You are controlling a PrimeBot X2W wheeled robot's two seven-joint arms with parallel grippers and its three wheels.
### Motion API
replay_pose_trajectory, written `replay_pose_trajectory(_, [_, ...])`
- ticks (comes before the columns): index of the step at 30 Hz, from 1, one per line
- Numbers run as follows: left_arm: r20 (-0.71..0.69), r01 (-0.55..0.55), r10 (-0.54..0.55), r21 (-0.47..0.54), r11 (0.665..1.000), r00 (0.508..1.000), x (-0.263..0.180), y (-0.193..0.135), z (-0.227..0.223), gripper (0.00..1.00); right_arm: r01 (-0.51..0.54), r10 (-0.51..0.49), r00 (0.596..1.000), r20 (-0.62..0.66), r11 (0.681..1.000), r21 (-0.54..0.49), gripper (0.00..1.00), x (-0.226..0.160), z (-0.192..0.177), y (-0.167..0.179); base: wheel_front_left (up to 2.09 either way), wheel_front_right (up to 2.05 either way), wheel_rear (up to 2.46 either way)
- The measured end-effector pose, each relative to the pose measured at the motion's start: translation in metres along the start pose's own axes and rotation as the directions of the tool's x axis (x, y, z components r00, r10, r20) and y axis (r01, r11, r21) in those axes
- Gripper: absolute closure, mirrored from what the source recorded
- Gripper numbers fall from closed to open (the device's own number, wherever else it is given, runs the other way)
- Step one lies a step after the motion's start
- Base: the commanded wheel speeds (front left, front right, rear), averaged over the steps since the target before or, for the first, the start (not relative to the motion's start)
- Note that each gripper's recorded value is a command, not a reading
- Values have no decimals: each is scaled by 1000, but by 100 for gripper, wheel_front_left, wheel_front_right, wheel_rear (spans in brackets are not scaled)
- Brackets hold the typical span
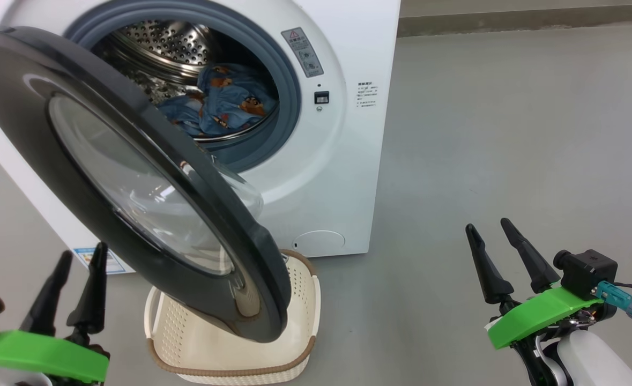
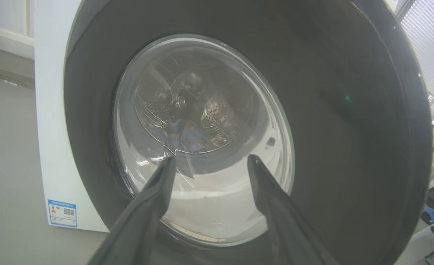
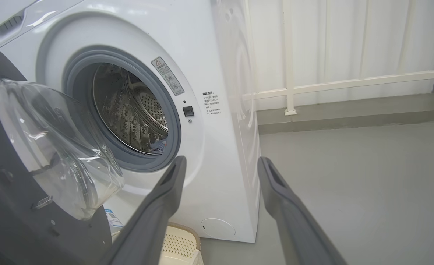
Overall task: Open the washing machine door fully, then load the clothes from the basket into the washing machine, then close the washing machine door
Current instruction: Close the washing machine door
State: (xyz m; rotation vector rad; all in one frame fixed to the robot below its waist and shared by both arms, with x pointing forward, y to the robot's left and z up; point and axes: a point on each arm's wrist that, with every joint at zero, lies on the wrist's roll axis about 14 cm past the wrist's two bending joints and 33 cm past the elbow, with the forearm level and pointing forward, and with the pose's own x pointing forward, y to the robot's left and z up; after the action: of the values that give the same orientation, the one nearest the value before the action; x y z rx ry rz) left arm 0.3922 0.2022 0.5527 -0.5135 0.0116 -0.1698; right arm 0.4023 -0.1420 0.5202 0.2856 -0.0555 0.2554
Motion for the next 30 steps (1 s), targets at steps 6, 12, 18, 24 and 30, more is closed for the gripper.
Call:
replay_pose_trajectory(6, [44, -13, 8, 128, 992, 999, -1, 8, -7, 0, 7, -7, 1000, 2, 1000, -2, 0, -2, 1, -3, 0, 0, 0])
replay_pose_trajectory(12, [70, -41, 28, 203, 978, 997, -3, 19, -13, 0, 12, -12, 1000, 4, 1000, -5, 0, -3, 2, -4, 0, 0, 0])
replay_pose_trajectory(18, [64, -67, 53, 239, 969, 997, -6, 27, -21, 0, 13, -13, 1000, 5, 1000, -8, 0, -4, 3, -5, 0, 0, 0])
replay_pose_trajectory(24, [59, -80, 68, 245, 966, 996, -8, 30, -27, 0, 8, -8, 1000, 4, 1000, -14, 0, -4, 3, -5, 0, 0, 0])
replay_pose_trajectory(30, [61, -93, 81, 240, 966, 995, -9, 31, -30, 0, 3, -3, 1000, 2, 1000, -18, 0, -3, 3, -4, 0, 0, 0])
